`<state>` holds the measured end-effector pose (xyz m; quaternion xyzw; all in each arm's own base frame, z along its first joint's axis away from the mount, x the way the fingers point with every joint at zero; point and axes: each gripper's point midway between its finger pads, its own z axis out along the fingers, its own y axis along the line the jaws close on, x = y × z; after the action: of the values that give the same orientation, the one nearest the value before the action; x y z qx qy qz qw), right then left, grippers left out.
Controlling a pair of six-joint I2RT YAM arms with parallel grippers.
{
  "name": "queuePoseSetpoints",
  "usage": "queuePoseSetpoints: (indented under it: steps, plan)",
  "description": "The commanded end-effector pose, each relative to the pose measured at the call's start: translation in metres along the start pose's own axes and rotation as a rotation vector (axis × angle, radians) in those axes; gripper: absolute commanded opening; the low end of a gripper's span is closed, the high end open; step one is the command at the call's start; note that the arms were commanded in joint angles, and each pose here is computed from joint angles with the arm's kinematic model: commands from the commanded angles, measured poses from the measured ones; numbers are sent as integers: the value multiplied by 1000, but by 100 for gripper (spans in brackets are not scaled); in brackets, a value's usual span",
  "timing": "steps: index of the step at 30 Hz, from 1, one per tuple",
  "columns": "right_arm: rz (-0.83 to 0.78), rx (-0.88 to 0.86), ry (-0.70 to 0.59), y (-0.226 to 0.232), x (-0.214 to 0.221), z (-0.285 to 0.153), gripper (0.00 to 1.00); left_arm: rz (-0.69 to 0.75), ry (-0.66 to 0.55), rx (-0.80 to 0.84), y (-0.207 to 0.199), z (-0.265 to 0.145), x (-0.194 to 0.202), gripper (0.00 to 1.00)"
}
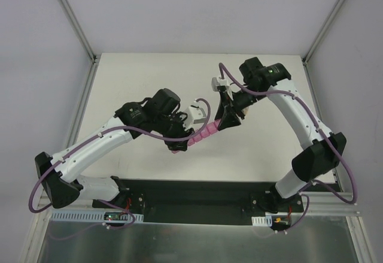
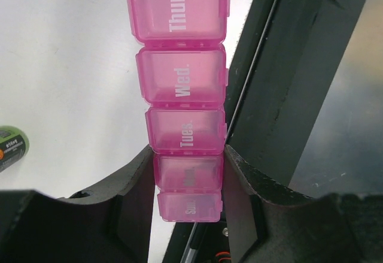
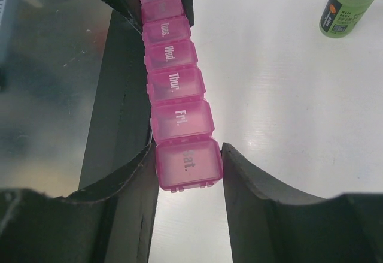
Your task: Sort the pills into containers
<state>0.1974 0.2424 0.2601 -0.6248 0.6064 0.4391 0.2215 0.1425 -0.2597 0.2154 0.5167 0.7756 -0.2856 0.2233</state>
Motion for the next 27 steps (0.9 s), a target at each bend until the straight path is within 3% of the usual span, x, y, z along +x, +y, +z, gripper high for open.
queuePoseSetpoints:
  steps: [1,14,20,22,27]
  plan:
    - [304,-155,1,48,-2,-3,29,60,59,-116,21,5,10,0]
    - [430,-217,-28,48,-3,5,28,106,130,-252,46,8,15,0]
    - [559,-154,-9,23,7,17,29,255,197,-335,47,12,17,0]
    - [625,-120,-7,12,13,20,32,294,210,-354,46,14,16,0]
    - [653,-80,-55,-6,9,13,51,308,215,-328,40,19,15,0]
